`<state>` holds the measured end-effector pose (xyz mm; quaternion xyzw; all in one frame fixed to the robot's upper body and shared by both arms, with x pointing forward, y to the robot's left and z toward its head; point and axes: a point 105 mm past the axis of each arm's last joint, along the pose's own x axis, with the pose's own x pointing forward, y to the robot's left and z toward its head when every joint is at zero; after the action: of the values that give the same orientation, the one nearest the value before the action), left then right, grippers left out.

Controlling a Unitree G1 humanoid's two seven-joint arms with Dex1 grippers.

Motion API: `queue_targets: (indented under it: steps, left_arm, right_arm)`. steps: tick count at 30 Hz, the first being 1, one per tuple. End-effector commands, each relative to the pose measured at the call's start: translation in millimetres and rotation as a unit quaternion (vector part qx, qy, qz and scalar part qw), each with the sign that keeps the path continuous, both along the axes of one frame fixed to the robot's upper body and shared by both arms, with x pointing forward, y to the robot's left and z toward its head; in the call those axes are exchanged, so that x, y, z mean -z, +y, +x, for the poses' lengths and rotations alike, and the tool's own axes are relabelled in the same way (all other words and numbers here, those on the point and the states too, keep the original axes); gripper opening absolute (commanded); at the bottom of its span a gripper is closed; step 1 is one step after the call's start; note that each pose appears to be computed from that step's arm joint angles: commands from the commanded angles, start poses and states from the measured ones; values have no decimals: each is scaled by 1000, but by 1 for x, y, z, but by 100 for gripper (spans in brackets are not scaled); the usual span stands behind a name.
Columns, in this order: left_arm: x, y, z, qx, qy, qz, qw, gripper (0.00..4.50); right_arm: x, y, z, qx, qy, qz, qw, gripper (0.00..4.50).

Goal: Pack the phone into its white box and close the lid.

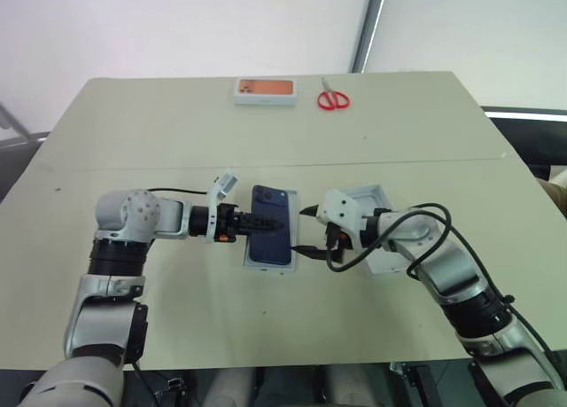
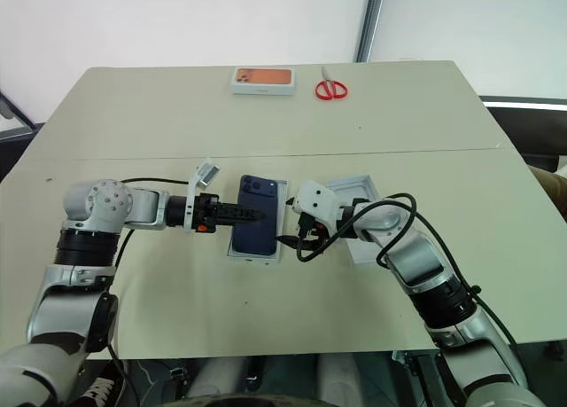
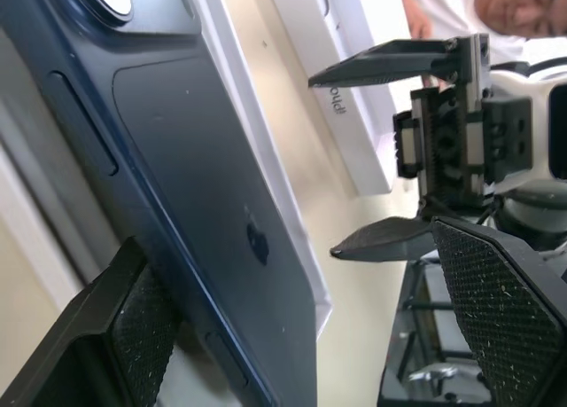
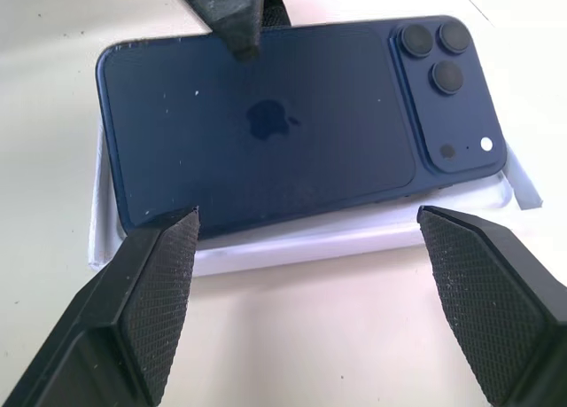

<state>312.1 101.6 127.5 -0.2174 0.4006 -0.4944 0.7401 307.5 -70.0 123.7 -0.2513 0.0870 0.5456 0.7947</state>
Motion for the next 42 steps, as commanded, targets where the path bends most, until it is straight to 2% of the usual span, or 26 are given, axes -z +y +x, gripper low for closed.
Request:
queue_targets:
  steps: [1, 4, 11, 14, 18, 28, 37, 42]
  left_arm:
    - [-2, 4, 2, 15, -38, 37, 999, 441]
    - [-3, 4, 9, 6, -42, 31, 999, 441]
    - [5, 4, 9, 6, -52, 44, 998, 441]
    - [2, 3, 4, 19, -51, 39, 998, 441]
    - [0, 13, 10, -1, -63, 55, 997, 441]
    - [-9, 14, 8, 9, -81, 61, 995, 441]
    - [-10, 39, 4, -7, -93, 88, 992, 441]
    - [-10, 54, 19, -59, -131, 110, 984, 441]
  right_arm:
    - [-10, 7, 1, -13, -23, 8, 1000, 412]
    - [-10, 7, 1, -11, -24, 10, 1000, 412]
    - [-10, 6, 2, -9, -26, 8, 1000, 412]
    - [-10, 6, 2, -8, -25, 8, 1000, 412]
    - [-10, 4, 4, -5, -24, 7, 1000, 412]
    - [-9, 8, 4, -8, -25, 9, 1000, 412]
    - [-6, 3, 4, -4, -23, 4, 1000, 412]
    - [-7, 0, 7, 4, -27, 3, 1000, 412]
